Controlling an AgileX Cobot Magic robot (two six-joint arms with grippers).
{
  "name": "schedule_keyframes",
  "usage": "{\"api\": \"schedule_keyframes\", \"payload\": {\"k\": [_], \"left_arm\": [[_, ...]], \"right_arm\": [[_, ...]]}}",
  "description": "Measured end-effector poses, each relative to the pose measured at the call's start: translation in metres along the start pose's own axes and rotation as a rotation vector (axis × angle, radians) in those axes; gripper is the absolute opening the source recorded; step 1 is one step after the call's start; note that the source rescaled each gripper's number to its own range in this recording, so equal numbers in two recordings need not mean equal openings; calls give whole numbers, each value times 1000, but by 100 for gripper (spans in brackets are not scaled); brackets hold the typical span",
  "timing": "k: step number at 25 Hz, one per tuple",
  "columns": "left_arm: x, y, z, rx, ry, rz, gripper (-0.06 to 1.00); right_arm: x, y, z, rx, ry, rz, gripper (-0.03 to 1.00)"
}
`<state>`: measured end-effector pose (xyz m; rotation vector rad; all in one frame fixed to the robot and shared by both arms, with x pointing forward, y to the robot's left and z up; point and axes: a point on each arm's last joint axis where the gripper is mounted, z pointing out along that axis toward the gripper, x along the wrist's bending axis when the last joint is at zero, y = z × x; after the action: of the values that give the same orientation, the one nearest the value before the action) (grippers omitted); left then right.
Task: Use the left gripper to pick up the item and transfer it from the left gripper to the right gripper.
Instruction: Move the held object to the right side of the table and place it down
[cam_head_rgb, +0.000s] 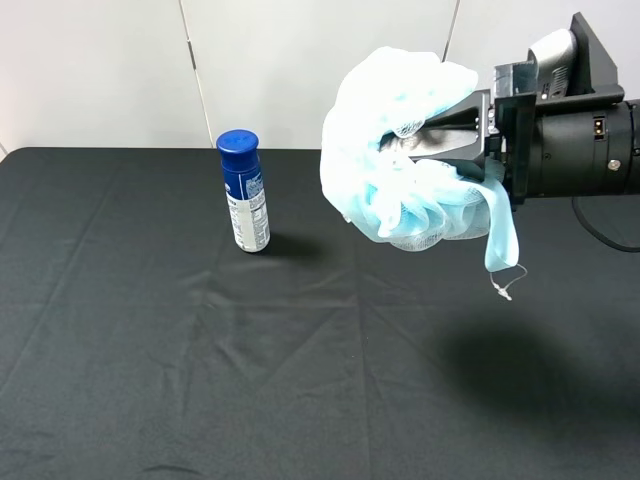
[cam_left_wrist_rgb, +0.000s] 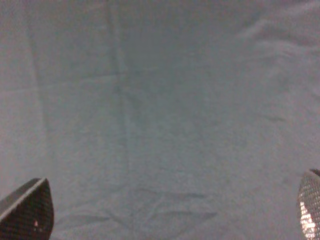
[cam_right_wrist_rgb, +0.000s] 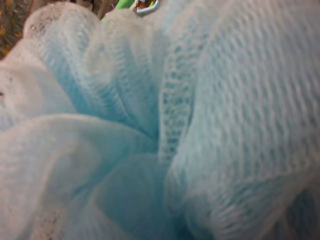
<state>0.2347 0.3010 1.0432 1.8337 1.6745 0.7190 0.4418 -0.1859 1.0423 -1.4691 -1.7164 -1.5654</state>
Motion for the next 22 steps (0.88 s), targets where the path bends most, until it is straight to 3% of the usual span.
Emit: {"api": "schedule_keyframes", "payload": {"k": [8,16,22], "left_arm": [[-3,-12,-10,-101,84,-71,96],[-3,-12,-10,-106,91,-74,96],[-3,-6,-11,-182,79,-76,96]], "right_arm": [[0,0,0,2,-3,-3,0],[-1,0,0,3,-9,-6,0],[-1,0,0,4,-10,-6,0]]}}
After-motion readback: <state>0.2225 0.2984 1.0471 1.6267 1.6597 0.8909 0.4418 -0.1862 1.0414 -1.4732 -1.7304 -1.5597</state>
